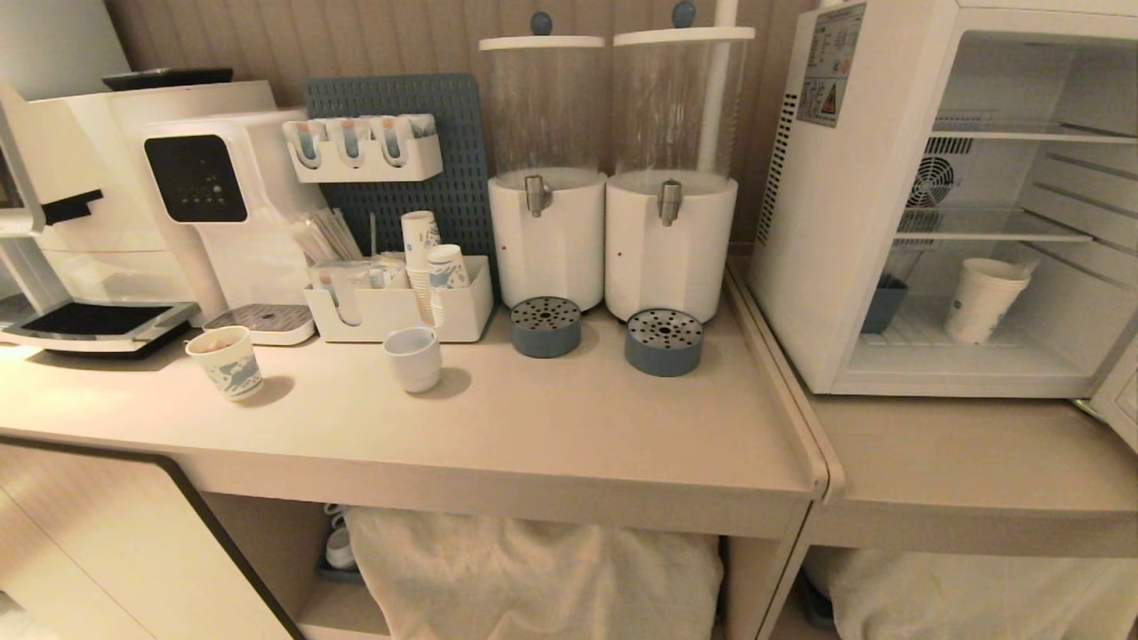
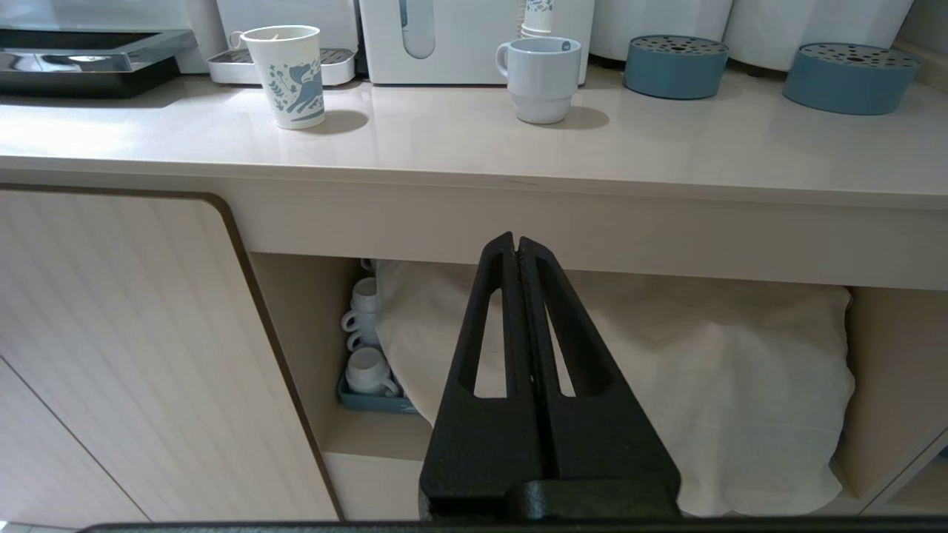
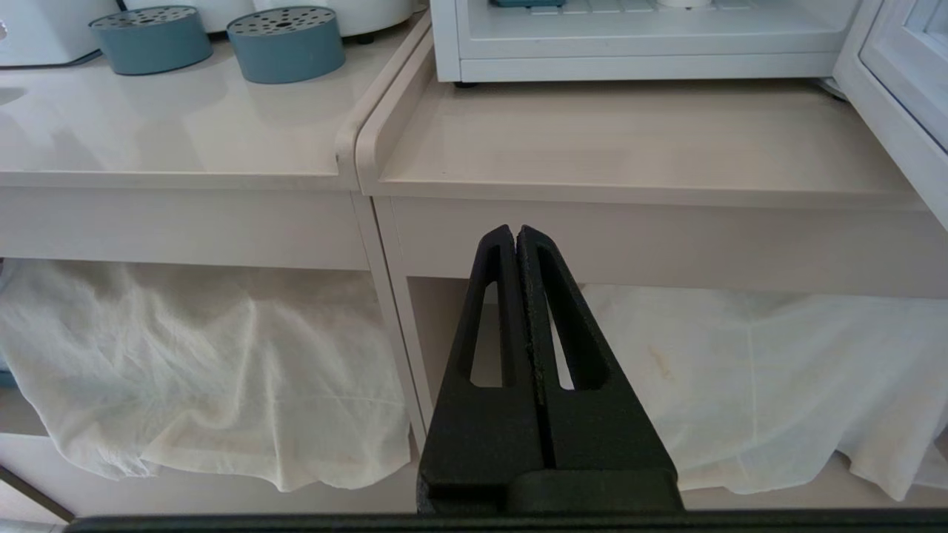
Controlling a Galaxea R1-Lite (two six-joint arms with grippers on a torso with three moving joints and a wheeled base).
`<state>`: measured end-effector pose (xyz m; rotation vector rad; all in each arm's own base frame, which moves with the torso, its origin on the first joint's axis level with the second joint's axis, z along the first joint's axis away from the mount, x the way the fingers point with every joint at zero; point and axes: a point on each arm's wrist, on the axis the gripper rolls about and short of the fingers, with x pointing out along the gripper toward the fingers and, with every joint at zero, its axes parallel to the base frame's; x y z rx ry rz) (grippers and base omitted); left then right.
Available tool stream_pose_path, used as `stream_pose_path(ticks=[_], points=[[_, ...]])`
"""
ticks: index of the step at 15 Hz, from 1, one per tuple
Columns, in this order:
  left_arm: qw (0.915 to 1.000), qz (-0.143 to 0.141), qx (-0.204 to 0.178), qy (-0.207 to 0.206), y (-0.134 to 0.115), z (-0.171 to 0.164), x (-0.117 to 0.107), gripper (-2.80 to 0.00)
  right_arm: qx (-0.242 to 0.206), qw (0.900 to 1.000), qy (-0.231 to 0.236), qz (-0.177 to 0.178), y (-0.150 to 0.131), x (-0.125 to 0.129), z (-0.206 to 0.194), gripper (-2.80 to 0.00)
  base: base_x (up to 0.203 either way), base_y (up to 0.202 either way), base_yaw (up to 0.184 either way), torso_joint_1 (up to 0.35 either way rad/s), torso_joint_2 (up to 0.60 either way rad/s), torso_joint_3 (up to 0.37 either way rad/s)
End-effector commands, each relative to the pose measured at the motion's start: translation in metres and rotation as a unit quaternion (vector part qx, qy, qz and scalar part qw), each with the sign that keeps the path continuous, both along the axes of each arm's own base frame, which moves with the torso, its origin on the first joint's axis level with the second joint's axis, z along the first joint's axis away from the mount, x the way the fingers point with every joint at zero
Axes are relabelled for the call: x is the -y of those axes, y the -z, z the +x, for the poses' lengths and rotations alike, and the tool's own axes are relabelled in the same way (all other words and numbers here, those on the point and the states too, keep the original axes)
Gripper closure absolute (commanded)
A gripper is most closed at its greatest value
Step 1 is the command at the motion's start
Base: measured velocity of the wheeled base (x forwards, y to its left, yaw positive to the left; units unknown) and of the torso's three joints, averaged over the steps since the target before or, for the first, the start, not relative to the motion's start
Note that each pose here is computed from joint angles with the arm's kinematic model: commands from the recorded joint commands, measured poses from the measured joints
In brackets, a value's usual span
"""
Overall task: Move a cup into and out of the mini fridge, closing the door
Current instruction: Close the freezer door
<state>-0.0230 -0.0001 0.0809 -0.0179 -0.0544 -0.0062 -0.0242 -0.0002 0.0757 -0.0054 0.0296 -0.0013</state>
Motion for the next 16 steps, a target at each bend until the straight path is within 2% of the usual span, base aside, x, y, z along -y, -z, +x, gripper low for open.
stream_pose_path(ticks=[1,5,16], points=[[1.0,0.0,-0.009,-0.001,0.0046,0.0014,0.0,0.0,0.0,1.0,-0.001,0.0,0.0,0.0,0.0,0.0,0.0,0.0,0.0,0.0,0.0,0.0],[1.0,0.0,-0.009,-0.001,0.005,0.0015,0.0,0.0,-0.001,1.0,-0.001,0.0,0.0001,0.0,0.0,0.0,0.0,0.0,0.0,0.0,0.0,0.0],[1.0,0.0,-0.009,0.0,0.0046,0.0014,0.0,0.0,0.001,1.0,-0.001,0.0,-0.0003,0.0,-0.0001,0.0,-0.179,0.0,0.001,0.001,0.0,0.002]])
